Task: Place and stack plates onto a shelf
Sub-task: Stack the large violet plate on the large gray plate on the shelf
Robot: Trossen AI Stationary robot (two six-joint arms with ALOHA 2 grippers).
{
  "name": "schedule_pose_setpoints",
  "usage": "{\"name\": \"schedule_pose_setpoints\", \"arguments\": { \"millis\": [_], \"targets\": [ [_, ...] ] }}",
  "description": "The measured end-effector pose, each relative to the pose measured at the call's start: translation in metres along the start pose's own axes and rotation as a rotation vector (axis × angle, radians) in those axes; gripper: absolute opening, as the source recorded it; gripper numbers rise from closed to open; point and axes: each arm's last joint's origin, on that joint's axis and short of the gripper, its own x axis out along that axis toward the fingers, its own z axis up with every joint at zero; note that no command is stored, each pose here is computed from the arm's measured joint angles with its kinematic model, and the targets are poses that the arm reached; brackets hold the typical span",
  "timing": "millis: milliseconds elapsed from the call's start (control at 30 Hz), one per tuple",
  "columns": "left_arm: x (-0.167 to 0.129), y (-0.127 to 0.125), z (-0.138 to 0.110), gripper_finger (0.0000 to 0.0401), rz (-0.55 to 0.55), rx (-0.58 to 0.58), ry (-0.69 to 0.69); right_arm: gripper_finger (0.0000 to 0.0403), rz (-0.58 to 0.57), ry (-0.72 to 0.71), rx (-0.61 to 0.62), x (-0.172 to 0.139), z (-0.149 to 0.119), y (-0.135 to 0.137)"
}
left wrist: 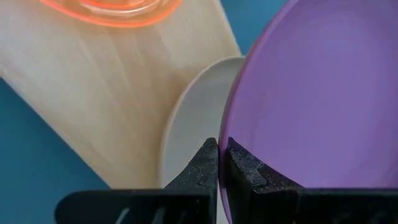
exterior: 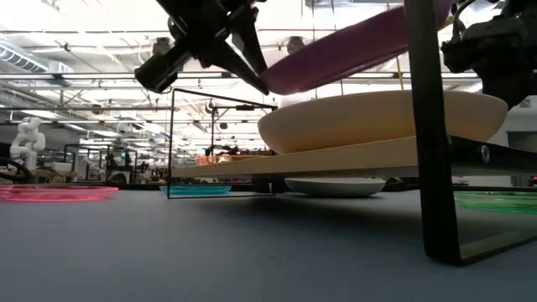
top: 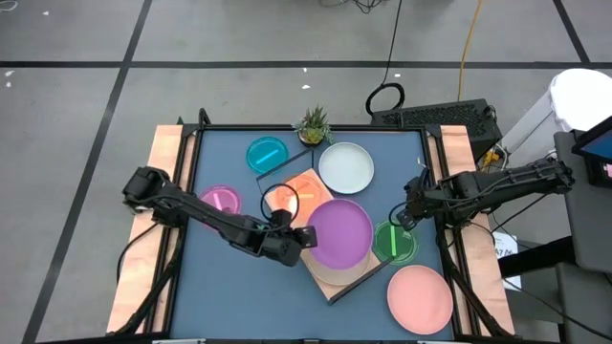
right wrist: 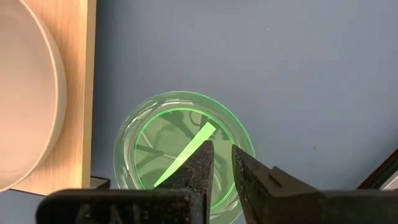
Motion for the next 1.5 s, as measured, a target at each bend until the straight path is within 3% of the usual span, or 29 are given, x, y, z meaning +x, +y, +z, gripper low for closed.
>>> {"name": "schedule_pose_setpoints", "arguments": {
  "millis": [467, 933, 1500],
  "targets": [
    [0.013, 0.006, -0.008, 0.001, 0.026, 0.012, 0.039, 0.0045, -0.013, -0.027, -0.005, 0.0, 0.001, 0.0],
    [0.012, 0.01, -0.012, 0.0025, 0.061, 0.085, 0.101, 0.0045, -0.023, -0.048, -0.006, 0.0, 0.001, -0.001],
    [0.012, 0.01, -0.012, 0.0032, 0.067, 0.089, 0.098, 0.0045, -0.033, -0.069, -0.007, 0.0, 0.002, -0.001]
  ]
}}
